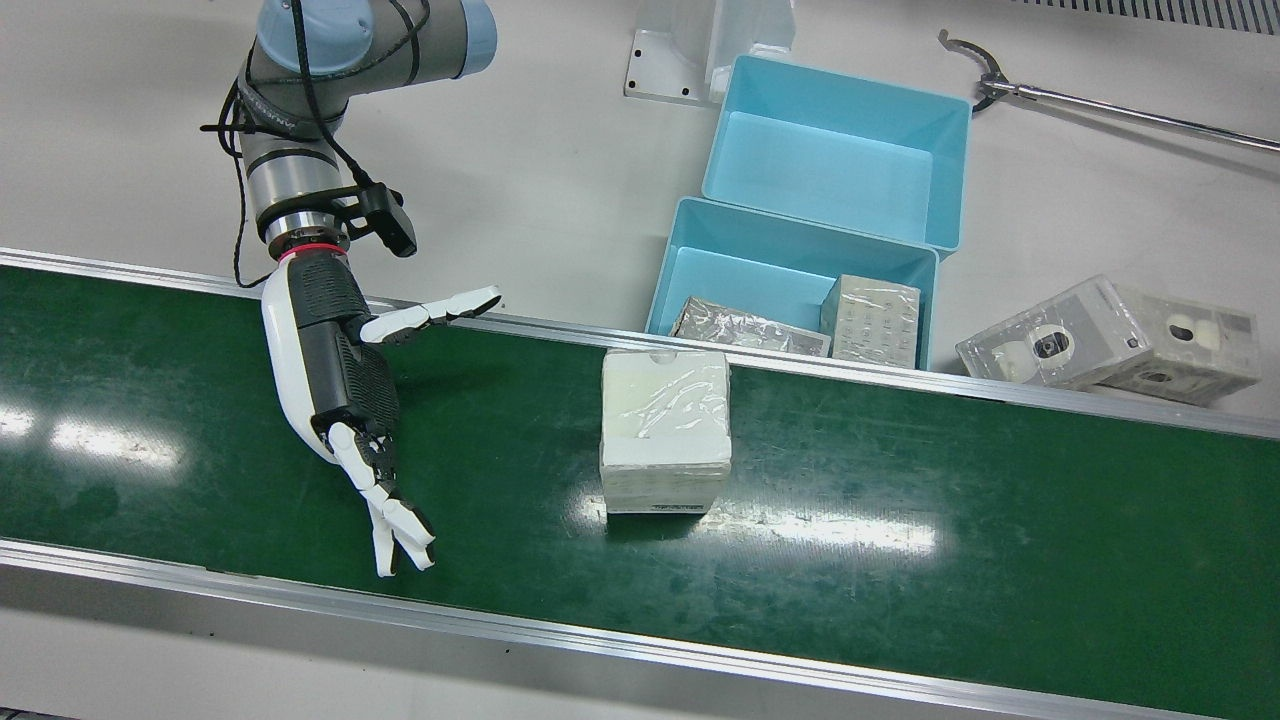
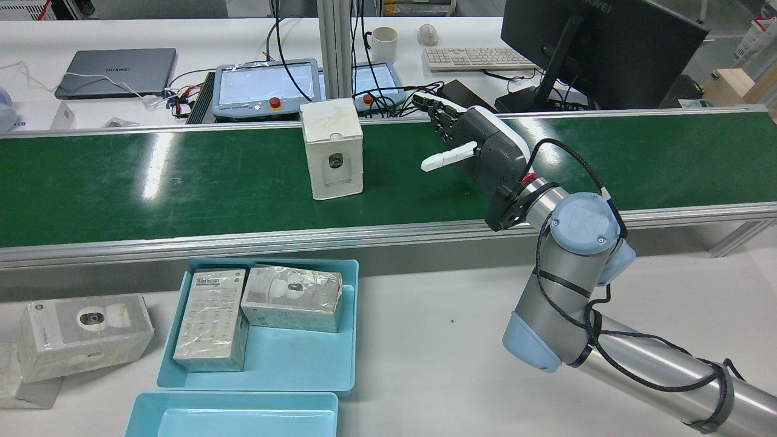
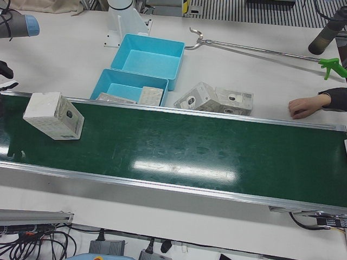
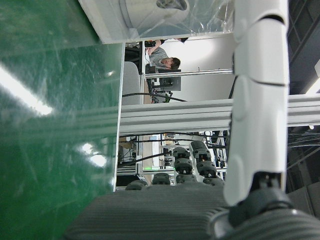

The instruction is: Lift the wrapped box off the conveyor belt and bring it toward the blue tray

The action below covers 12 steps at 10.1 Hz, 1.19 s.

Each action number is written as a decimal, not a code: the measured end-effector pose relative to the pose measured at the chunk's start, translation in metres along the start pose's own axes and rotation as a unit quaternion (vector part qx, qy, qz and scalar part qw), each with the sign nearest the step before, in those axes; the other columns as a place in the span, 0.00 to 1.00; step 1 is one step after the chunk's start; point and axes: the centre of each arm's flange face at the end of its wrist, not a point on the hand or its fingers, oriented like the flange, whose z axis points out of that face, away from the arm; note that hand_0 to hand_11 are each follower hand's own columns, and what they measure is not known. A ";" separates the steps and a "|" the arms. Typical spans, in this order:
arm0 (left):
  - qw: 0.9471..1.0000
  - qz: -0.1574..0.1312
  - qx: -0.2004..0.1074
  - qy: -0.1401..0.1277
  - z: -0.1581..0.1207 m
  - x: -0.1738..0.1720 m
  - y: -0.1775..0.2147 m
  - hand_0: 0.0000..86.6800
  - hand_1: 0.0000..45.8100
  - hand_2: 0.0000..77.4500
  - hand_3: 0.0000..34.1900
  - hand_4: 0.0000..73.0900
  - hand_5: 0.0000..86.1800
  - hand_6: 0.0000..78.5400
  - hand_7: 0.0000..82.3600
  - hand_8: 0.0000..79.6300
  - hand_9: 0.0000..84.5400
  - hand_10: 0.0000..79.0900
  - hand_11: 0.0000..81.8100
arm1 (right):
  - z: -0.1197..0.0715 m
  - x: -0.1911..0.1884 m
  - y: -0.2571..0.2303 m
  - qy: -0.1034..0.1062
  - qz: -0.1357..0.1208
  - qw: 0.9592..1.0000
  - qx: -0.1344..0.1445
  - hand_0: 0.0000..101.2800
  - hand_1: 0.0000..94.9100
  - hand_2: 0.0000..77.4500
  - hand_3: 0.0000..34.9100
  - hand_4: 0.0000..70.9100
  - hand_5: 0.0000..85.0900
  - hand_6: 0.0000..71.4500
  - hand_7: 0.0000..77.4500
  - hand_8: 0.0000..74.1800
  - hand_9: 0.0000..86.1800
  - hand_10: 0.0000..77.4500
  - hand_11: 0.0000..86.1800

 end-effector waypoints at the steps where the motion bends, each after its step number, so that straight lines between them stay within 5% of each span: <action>1: 1.000 0.000 0.000 0.000 0.000 0.000 0.000 0.00 0.00 0.01 0.00 0.00 0.01 0.01 0.01 0.01 0.00 0.01 0.01 | 0.000 0.002 0.000 0.002 0.000 1.000 0.000 0.48 0.14 0.07 0.00 0.12 0.15 0.02 0.04 0.00 0.01 0.00 0.01; 12: 1.000 0.000 0.000 0.000 0.000 0.000 0.000 0.00 0.00 0.01 0.00 0.00 0.01 0.01 0.01 0.01 0.01 0.00 0.01 | 0.000 0.008 -0.007 0.005 -0.002 1.000 0.007 0.48 0.16 0.11 0.00 0.12 0.15 0.03 0.04 0.00 0.01 0.00 0.01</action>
